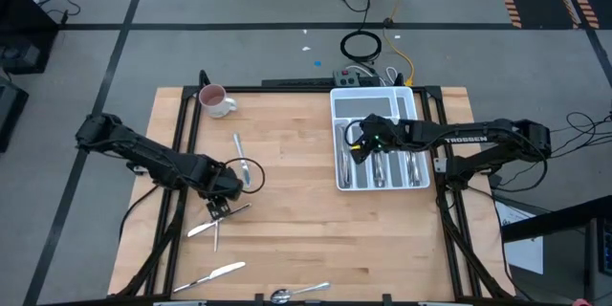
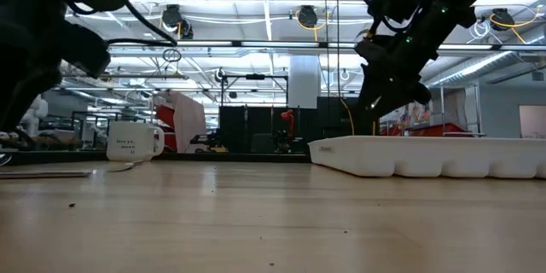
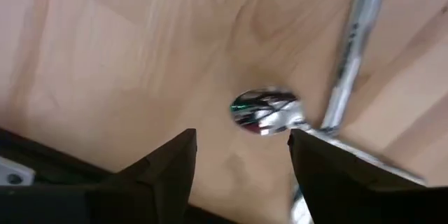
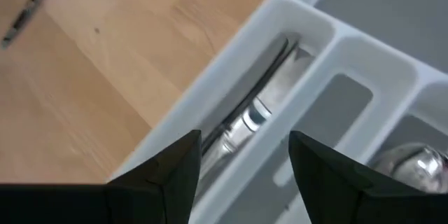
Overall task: Sort silverware
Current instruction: Put the top spoon in the middle section of the silverware tray
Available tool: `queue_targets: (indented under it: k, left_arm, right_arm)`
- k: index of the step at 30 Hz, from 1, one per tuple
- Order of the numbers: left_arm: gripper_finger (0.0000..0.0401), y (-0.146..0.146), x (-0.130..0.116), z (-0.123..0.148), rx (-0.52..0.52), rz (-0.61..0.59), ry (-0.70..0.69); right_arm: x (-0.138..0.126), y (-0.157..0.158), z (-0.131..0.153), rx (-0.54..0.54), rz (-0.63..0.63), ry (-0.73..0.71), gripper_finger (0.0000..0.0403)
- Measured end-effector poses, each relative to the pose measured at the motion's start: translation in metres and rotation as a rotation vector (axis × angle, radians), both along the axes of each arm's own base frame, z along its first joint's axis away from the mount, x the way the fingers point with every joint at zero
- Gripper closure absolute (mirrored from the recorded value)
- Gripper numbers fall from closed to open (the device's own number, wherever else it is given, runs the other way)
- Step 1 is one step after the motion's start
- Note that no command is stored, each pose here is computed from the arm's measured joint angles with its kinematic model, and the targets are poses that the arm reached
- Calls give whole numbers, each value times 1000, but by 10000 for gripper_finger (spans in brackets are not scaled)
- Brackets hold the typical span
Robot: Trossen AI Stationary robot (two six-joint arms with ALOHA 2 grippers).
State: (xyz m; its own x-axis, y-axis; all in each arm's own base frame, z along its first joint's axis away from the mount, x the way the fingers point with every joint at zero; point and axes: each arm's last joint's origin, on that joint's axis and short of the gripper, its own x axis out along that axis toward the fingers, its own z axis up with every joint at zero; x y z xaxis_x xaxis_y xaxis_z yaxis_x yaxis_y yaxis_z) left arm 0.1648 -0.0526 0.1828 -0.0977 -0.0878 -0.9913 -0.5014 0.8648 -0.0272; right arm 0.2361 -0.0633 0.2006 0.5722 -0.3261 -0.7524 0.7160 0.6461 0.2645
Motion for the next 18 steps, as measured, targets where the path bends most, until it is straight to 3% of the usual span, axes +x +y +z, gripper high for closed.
queue_targets:
  k: [8,15,18]
  left_arm:
    - [166,8,-8,-19,-17,-51,20]
    - [167,9,-4,-31,-89,-88,-65]
    - [186,8,-3,-34,-116,-103,-89]
  right_arm:
    - [3,-1,3,12,-29,-59,195]
    - [3,-1,3,18,-37,-59,195]
    - [3,-1,3,18,-37,-58,195]
